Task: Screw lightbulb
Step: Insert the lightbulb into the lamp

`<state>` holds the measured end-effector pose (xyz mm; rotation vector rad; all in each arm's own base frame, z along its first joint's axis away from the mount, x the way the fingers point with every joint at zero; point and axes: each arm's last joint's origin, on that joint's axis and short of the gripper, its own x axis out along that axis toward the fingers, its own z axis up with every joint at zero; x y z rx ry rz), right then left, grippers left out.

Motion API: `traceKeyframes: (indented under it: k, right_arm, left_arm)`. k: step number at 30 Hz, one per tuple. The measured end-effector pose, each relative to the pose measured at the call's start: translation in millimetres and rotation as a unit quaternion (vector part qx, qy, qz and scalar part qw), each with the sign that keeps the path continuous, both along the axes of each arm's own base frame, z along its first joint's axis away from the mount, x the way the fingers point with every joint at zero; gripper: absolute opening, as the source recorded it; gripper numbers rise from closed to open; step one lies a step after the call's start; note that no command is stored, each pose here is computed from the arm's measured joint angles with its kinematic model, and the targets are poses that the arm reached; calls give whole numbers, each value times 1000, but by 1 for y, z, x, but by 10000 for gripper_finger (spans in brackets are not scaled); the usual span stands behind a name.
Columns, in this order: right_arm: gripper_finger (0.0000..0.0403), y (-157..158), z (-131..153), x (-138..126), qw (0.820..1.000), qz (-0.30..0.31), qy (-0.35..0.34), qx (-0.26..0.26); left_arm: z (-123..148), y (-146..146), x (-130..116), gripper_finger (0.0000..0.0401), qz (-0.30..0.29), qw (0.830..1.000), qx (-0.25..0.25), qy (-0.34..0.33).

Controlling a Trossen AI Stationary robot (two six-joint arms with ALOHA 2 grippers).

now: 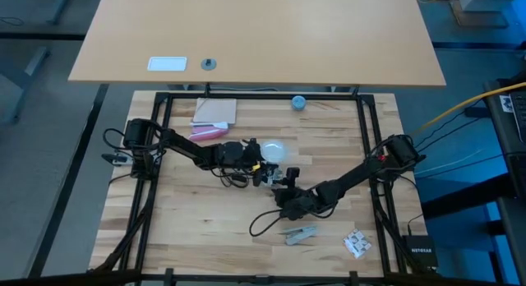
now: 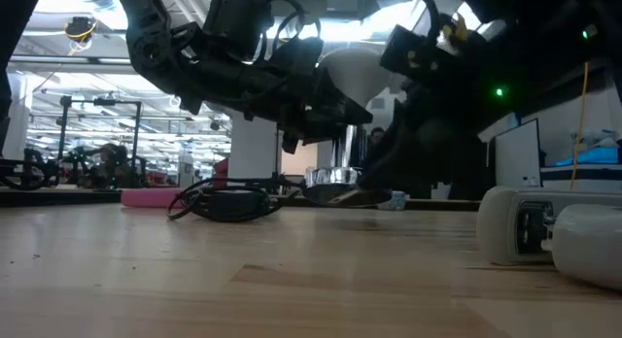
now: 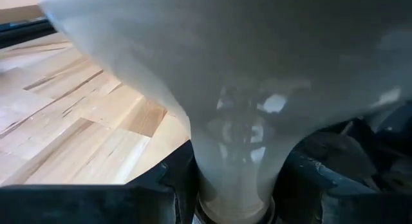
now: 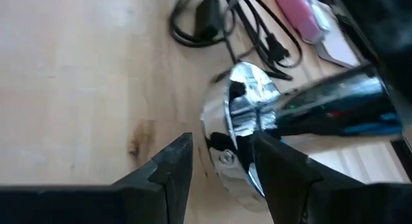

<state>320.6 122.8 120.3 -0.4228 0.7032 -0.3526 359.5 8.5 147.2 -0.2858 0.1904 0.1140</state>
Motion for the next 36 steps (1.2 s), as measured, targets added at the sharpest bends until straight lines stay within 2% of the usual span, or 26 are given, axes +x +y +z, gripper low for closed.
traceKeyframes:
  k: [4,10,17,25,32,36]
  right_arm:
    - [166,-1,-2,0,999,-39,-21,1]
    - [166,-2,-4,-3,998,-55,-18,7]
    - [166,-8,-11,-15,990,-134,-9,37]
    - [166,-22,-13,-21,977,-211,-42,0]
    - [166,-31,-14,-18,975,-219,-27,10]
    - [166,-24,-11,-21,981,-193,-13,-3]
  left_arm:
    - [0,-3,0,150,-2,1000,2,-2]
    - [0,-5,0,150,-4,1000,3,0]
    - [-2,-6,0,150,-3,1000,5,11]
    - [-1,-8,0,150,-20,1000,-8,5]
    - [-2,-8,0,150,-15,1000,-5,8]
    - [-2,-7,0,150,-14,1000,2,8]
